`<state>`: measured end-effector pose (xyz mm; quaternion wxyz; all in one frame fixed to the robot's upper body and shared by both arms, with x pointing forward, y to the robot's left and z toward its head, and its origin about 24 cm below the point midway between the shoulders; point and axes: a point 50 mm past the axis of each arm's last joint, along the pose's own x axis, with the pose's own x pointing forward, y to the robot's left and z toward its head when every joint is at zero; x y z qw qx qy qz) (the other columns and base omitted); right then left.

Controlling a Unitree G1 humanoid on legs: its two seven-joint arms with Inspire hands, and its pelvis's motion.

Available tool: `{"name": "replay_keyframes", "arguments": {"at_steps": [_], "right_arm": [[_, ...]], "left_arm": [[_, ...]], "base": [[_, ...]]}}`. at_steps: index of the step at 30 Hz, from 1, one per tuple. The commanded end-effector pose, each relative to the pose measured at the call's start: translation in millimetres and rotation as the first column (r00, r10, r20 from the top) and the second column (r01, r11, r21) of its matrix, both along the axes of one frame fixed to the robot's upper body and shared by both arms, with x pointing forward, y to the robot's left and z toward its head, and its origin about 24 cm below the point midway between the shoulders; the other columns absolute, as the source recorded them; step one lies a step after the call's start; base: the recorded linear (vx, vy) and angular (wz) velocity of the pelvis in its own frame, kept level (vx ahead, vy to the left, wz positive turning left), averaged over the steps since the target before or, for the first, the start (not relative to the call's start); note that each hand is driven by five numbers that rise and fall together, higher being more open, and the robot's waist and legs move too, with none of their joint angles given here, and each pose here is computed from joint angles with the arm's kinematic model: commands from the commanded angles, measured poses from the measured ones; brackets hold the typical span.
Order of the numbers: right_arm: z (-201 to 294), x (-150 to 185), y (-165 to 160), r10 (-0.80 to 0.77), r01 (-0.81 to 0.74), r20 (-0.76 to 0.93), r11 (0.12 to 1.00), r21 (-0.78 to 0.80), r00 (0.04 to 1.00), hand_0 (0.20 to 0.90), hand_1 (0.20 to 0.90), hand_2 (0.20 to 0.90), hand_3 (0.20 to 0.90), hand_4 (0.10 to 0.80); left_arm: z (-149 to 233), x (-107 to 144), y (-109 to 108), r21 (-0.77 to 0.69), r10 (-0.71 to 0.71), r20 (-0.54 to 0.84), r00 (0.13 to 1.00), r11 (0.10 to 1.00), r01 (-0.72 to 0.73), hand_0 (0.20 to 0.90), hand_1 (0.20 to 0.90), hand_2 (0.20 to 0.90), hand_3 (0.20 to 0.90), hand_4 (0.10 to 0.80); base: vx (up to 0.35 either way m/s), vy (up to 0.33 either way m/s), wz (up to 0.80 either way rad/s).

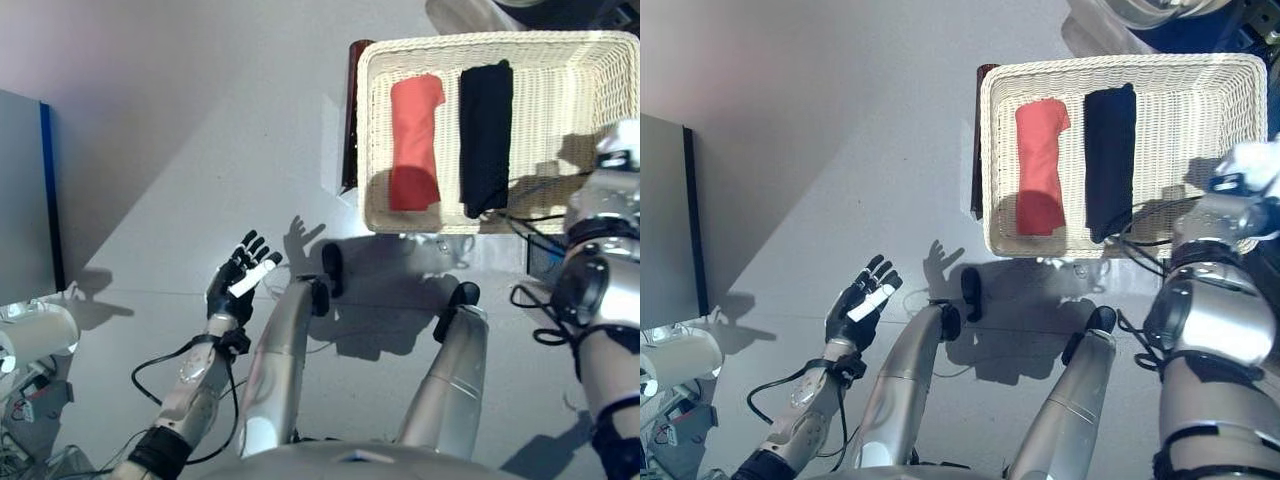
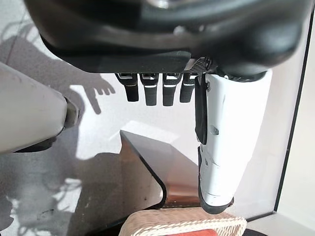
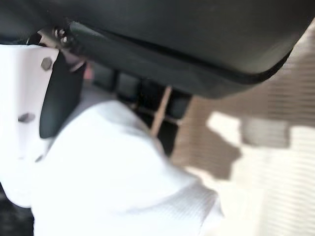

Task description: Pick up the clothes and place them into the washing machine

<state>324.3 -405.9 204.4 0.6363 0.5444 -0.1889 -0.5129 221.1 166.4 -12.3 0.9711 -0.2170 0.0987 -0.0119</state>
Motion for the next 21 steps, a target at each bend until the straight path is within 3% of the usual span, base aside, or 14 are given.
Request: {"name": "replay_keyframes", "arguments": {"at_steps": [1, 8, 13, 14, 15, 21], "right_arm": [[74, -53, -46, -0.243, 0.266, 0.125, 0.936, -0.229, 0.962, 0.200, 0.200, 0.200, 0.200, 0.300], [94, -99, -74, -0.395, 0.420, 0.149, 0.879, -0.226, 0.906, 0.200, 0.200, 0.200, 0.200, 0.300], [81, -103, -75, -0.441, 0.462, 0.151, 0.873, -0.159, 0.885, 0.200, 0.200, 0.200, 0.200, 0.300], [77, -100, -74, -0.443, 0.460, 0.135, 0.876, -0.142, 0.886, 0.389, 0.389, 0.389, 0.389, 0.435], [75, -98, -72, -0.440, 0.455, 0.130, 0.881, -0.130, 0.888, 0.900, 0.900, 0.900, 0.900, 0.800], [72, -83, -63, -0.402, 0.418, 0.134, 0.899, -0.130, 0.906, 0.900, 0.900, 0.900, 0.900, 0.800]], "left_arm": [[13, -4, 16, 0.000, 0.053, 0.091, 0.994, 0.999, -0.053, 0.900, 0.900, 0.900, 0.900, 0.800], [13, -8, 20, -0.001, 0.061, 0.093, 0.994, 0.998, -0.061, 0.900, 0.900, 0.900, 0.900, 0.800], [12, -12, 22, -0.011, 0.087, 0.076, 0.993, 0.996, -0.087, 0.900, 0.900, 0.900, 0.900, 0.800], [12, -12, 21, -0.011, 0.087, 0.075, 0.993, 0.996, -0.086, 0.900, 0.900, 0.900, 0.900, 0.800], [12, -13, 21, -0.011, 0.083, 0.073, 0.994, 0.997, -0.082, 0.900, 0.900, 0.900, 0.900, 0.800], [13, -12, 23, -0.010, 0.086, 0.075, 0.993, 0.996, -0.086, 0.900, 0.900, 0.900, 0.900, 0.800]], "base": [[-0.093, -0.019, 0.04], [0.005, -0.041, 0.09], [0.018, -0.025, 0.09], [0.085, -0.014, -0.05], [0.088, -0.012, -0.11], [-0.004, 0.007, -0.08]]}}
